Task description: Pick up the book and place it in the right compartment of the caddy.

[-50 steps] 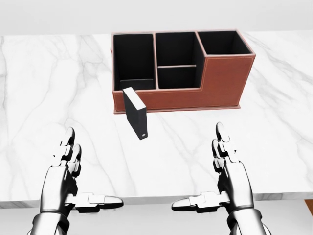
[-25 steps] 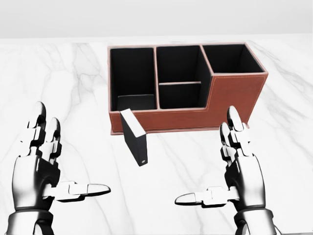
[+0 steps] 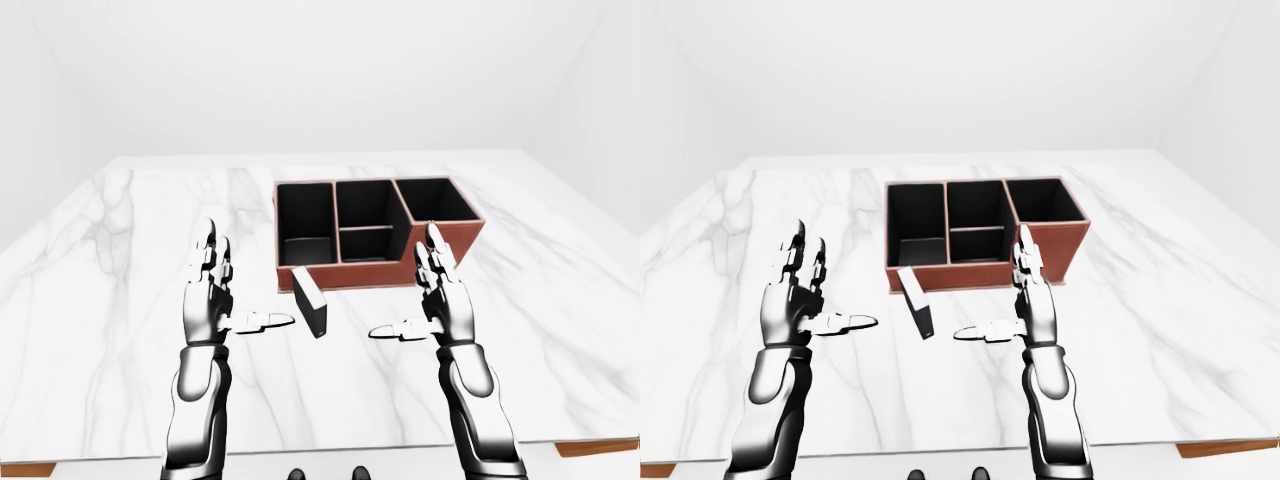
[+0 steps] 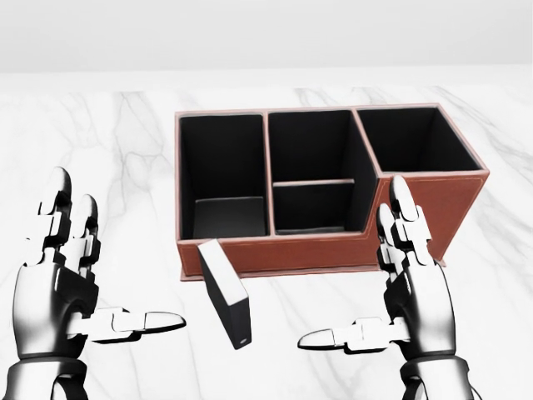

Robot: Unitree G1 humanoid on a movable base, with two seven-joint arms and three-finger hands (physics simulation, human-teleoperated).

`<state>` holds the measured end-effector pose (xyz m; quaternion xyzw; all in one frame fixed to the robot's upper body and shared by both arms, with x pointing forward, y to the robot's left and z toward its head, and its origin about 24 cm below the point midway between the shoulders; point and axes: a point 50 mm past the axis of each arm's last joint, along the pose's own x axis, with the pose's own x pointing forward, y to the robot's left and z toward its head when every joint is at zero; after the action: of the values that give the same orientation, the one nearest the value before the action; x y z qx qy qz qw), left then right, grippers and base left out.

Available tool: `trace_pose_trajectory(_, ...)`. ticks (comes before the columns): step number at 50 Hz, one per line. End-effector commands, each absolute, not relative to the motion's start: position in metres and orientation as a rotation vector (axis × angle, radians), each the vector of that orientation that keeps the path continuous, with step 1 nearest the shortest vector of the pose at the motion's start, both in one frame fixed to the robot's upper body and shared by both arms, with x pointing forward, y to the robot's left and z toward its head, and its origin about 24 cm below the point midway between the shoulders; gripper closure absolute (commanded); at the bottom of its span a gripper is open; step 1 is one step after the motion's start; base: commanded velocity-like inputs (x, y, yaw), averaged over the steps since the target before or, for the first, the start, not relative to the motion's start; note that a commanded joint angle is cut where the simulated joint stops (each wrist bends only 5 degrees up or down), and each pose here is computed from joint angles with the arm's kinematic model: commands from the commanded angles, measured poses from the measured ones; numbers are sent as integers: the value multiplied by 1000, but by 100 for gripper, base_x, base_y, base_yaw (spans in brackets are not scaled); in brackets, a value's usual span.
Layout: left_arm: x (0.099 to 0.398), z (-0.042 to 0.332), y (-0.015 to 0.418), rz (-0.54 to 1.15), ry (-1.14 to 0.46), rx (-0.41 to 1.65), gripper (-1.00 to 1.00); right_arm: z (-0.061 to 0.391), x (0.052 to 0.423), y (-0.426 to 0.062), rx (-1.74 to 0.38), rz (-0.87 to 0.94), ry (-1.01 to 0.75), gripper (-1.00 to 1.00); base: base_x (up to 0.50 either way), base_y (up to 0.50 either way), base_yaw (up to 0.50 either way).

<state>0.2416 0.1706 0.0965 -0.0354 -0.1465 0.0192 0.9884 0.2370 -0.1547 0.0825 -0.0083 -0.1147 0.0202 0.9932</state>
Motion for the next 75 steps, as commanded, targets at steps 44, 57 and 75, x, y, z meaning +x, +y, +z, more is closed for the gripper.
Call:
trace_pose_trajectory(44, 240, 99, 170, 56, -302, -46, -100, 76, 239, -151, -2, 69, -197, -100, 9, 0, 0)
trace_pose_trajectory(57, 240, 98, 169, 53, -297, -39, -100, 64, 244, -136, -4, 102, -150, -100, 0, 0, 0)
trace_pose_trajectory(75, 241, 97, 168, 47, -296, -35, -100, 46, 252, -123, -15, 129, -72, -100, 0, 0, 0)
